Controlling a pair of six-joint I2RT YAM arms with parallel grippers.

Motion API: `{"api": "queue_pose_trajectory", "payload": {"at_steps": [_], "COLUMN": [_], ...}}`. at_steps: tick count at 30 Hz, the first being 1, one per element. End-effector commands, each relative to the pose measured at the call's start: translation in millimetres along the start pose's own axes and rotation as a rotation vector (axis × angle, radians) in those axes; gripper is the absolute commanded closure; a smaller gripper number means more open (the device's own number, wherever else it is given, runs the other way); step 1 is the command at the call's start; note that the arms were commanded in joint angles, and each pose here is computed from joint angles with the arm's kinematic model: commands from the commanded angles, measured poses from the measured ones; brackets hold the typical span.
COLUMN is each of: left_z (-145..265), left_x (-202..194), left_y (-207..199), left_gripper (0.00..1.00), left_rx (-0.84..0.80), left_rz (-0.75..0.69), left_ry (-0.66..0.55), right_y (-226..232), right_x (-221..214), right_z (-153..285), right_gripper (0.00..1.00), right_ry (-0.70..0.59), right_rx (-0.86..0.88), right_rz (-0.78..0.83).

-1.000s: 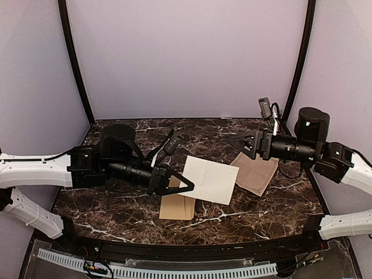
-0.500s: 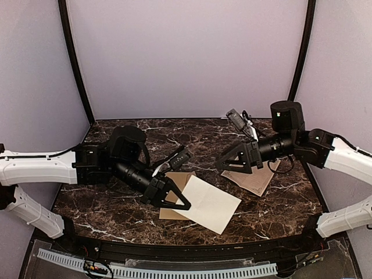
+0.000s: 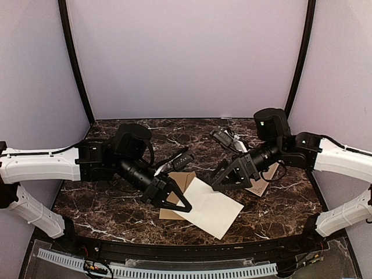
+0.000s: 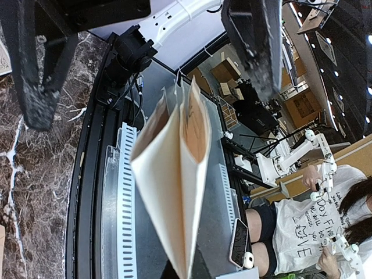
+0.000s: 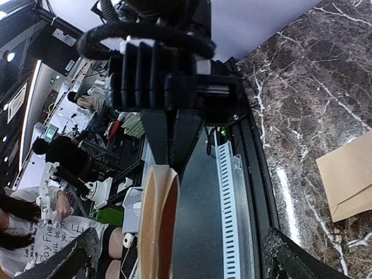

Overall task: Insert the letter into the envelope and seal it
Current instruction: Adjust the letter.

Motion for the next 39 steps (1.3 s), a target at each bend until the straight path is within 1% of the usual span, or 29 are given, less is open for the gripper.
{"api": "queue_pose_trajectory", "payload": {"at_steps": [1,3,5,8,12,14,17,19,25,29,31,32,33,34,35,36,37,39], "left_z": [3.6,3.2,3.3,4.3,6.0,7.2,7.9,7.8,7.9,7.3,7.6,7.9,9.0,10.4,13.8,17.3,22.6,32.6], "left_x": [9.7,9.1,9.5,9.8,8.2,6.9,6.6,7.3,10.0,10.0,10.9,11.2,12.8,12.1,14.8,14.7,15.0,17.0], "left_y": [-5.0,-2.8,-1.8,-0.7,0.9,2.6,2.9,3.2,2.6,4.4,6.8,9.0,13.9,18.1,26.4,32.1,40.1,51.8], "left_gripper": [1.0,1.0,1.0,1.0,1.0,1.0,1.0,1.0,1.0,1.0,0.99,0.95,0.81,0.71,0.54,0.48,0.39,0.29], "left_rx": [-0.02,-0.019,-0.016,-0.009,0.001,0.012,0.014,0.016,0.016,0.024,0.043,0.06,0.101,0.135,0.206,0.246,0.309,0.387], "left_rz": [-0.042,-0.039,-0.043,-0.044,-0.042,-0.037,-0.031,-0.029,-0.028,-0.024,-0.021,-0.017,-0.015,-0.004,0.005,0.021,0.057,0.112], "left_ry": [-0.008,-0.005,-0.005,-0.009,-0.001,0.004,0.007,0.007,0.004,0.003,-0.002,-0.003,-0.01,-0.01,-0.027,-0.035,-0.059,-0.114], "right_y": [21.2,24.3,24.8,25.7,25.4,23.1,18.9,18.0,16.7,15.6,14.8,11.1,7.2,4.3,0.2,-4.1,-8.3,-18.2], "right_x": [-6.9,-12.2,-16.6,-20.2,-20.3,-20.8,-22.1,-22.6,-23.7,-23.4,-20.2,-15.3,-11.5,-7.4,-3.2,-0.5,2.7,6.9], "right_z": [-9.0,-12.9,-15.2,-15.1,-11.6,-11.3,-12.5,-13.8,-15.5,-15.4,-13.8,-11.7,-9.1,-4.8,-0.8,3.5,8.7,18.8], "right_gripper": [0.07,0.09,0.17,0.34,0.62,0.72,0.83,0.87,0.88,1.0,1.0,1.0,1.0,1.0,1.0,1.0,1.0,1.0], "right_ry": [0.034,0.053,0.065,0.065,0.036,0.031,0.027,0.025,0.02,0.011,-0.015,-0.053,-0.088,-0.129,-0.172,-0.21,-0.256,-0.345], "right_rx": [0.094,0.102,0.099,0.091,0.061,0.047,0.032,0.029,0.028,0.02,-0.003,-0.046,-0.088,-0.131,-0.175,-0.214,-0.253,-0.319], "right_rz": [0.016,0.002,-0.012,-0.024,-0.024,-0.029,-0.039,-0.039,-0.037,-0.034,-0.026,-0.023,-0.026,-0.029,-0.034,-0.045,-0.058,-0.105]}}
Point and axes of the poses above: each gripper's point midway between its finger pads, its own z axis back along the fingers, its own y axis along the line the jaws close on, x = y × z, the point moved 3 cm from there along z, back along the fingers, and after that the axes turned 10 degrees about -z, right-handed, at the moved point
